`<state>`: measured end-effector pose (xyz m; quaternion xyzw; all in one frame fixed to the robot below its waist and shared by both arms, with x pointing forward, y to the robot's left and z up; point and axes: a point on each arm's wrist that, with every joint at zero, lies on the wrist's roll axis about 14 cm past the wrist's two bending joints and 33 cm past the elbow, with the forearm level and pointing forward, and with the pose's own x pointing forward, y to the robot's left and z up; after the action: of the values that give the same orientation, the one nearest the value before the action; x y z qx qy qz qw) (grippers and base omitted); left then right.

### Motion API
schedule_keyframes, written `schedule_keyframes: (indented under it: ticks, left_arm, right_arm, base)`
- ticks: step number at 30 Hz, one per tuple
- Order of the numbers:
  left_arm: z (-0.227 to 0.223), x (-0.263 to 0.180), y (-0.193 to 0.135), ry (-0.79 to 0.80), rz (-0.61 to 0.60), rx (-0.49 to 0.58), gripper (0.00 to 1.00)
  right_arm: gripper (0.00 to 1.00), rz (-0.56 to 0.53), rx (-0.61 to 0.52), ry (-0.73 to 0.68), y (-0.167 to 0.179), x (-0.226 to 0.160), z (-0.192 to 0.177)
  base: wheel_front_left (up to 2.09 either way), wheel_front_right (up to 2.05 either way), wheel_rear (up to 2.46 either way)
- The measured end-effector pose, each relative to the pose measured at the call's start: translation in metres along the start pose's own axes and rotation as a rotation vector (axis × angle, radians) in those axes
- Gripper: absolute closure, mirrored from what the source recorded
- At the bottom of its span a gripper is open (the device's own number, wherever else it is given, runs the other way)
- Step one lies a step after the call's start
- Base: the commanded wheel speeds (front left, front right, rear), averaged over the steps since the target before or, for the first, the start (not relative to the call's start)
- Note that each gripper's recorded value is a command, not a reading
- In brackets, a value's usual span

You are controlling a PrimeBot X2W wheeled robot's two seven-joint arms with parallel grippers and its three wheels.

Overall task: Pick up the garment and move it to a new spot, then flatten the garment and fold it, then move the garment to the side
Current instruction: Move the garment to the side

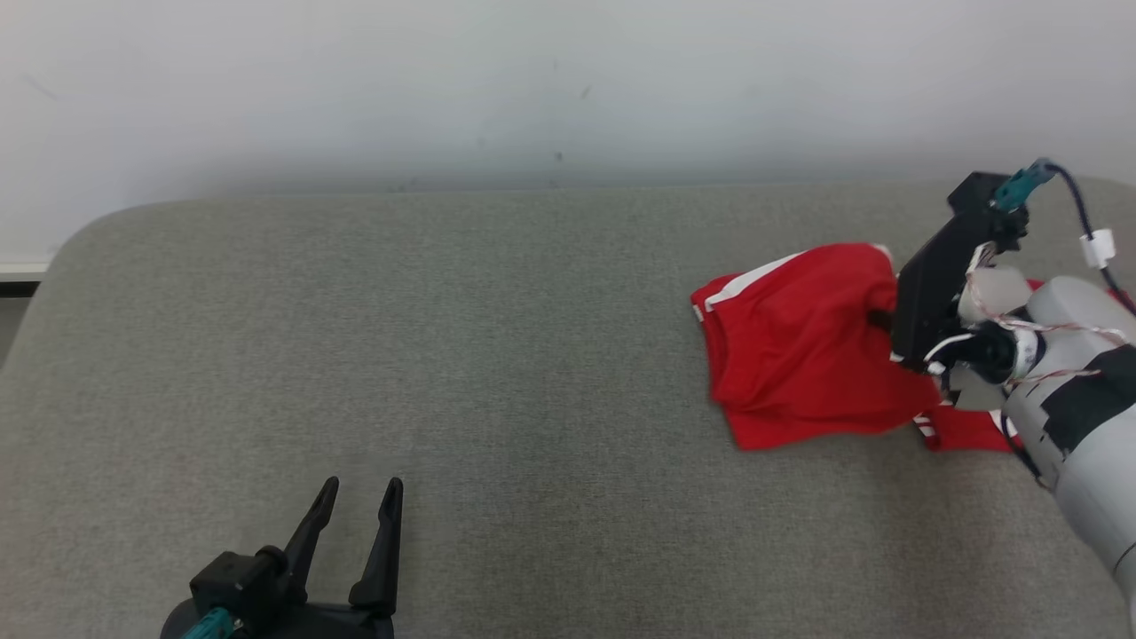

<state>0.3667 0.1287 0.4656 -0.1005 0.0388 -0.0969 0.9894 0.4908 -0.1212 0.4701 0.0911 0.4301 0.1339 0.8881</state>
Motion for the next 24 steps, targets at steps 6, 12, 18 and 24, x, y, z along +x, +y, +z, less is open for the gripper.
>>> schedule_keyframes:
  ticks: [6, 12, 18, 24]
  left_arm:
    - [-0.009, 0.011, -0.008, 0.029, -0.038, 0.009, 0.0]
    - [-0.019, 0.02, -0.017, 0.058, -0.077, 0.0, 0.0]
    - [-0.021, 0.032, -0.024, 0.063, -0.116, 0.0, 0.0]
    - [-0.03, 0.041, -0.028, 0.087, -0.142, 0.008, 0.0]
  right_arm:
    - [1.0, -0.067, -0.002, -0.062, -0.028, -0.011, 0.025]
    - [1.0, -0.116, 0.019, -0.08, -0.052, -0.012, 0.032]
    - [1.0, -0.162, 0.042, -0.109, -0.076, -0.016, 0.041]
    - [1.0, -0.225, 0.045, -0.123, -0.105, -0.021, 0.046]
  base:
    - [0.0, 0.0, 0.0]
    - [0.0, 0.0, 0.0]
    - [0.0, 0.0, 0.0]
    - [0.0, 0.0, 0.0]
